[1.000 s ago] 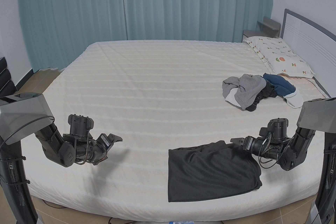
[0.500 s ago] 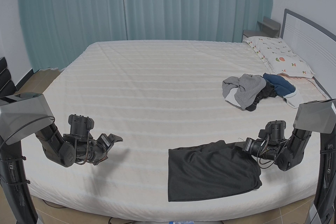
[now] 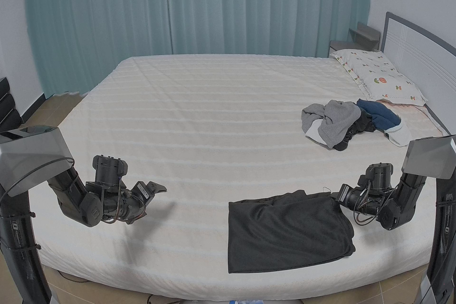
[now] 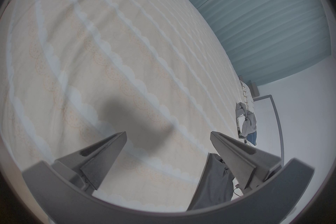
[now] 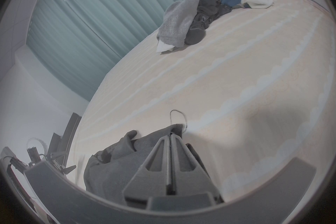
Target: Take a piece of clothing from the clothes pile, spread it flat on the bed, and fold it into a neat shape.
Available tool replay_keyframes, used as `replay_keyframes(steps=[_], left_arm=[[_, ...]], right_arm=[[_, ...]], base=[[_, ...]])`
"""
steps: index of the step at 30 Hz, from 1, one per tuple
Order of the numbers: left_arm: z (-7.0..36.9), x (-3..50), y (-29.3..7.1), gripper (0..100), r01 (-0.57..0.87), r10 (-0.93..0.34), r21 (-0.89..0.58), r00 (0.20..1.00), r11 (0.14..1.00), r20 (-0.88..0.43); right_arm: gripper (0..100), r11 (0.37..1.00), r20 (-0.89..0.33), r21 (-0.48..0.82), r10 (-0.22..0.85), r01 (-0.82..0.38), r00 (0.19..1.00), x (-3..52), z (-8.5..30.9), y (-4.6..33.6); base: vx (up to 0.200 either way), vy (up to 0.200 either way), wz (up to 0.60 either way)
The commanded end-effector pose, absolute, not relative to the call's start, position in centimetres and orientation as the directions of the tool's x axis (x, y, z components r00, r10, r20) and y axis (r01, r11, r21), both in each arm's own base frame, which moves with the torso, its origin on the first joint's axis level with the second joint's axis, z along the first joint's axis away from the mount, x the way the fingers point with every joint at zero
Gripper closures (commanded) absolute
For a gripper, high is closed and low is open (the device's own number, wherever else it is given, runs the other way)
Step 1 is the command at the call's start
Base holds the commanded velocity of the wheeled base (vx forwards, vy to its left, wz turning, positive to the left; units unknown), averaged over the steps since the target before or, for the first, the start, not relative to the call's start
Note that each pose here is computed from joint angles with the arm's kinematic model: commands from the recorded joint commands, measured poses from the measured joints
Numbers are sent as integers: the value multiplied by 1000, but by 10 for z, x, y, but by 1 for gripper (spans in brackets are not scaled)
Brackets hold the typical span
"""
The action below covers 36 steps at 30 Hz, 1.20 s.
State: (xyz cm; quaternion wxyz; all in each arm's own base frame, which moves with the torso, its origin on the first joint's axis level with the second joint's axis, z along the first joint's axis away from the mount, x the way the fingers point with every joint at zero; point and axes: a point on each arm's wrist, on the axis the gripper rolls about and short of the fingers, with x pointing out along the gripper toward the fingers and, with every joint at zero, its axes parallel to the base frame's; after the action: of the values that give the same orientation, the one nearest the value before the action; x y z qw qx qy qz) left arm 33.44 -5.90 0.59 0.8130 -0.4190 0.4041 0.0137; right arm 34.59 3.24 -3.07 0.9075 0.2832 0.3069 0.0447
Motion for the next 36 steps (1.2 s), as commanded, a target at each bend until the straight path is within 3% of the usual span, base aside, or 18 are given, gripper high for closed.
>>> replay_keyframes(steps=[1,32,33,36], left_arm=[[5,334,-59,0,-362,-316,-670,672,648,-670],[5,334,-59,0,-362,-316,-670,672,648,-670],[5,334,-59,0,-362,-316,-670,672,648,-670],[5,334,-59,0,-362,-316,-670,672,648,-670]], right_arm=[[100,832,-528,544,238,109,815,347,-29,25],[100,800,-530,573,197,178,825,354,-38,8],[0,800,-532,573,198,178,824,354,-39,8],[0,797,-526,577,196,178,828,353,-35,5]], base=[[0,0,0],[0,0,0],[0,0,0],[0,0,0]])
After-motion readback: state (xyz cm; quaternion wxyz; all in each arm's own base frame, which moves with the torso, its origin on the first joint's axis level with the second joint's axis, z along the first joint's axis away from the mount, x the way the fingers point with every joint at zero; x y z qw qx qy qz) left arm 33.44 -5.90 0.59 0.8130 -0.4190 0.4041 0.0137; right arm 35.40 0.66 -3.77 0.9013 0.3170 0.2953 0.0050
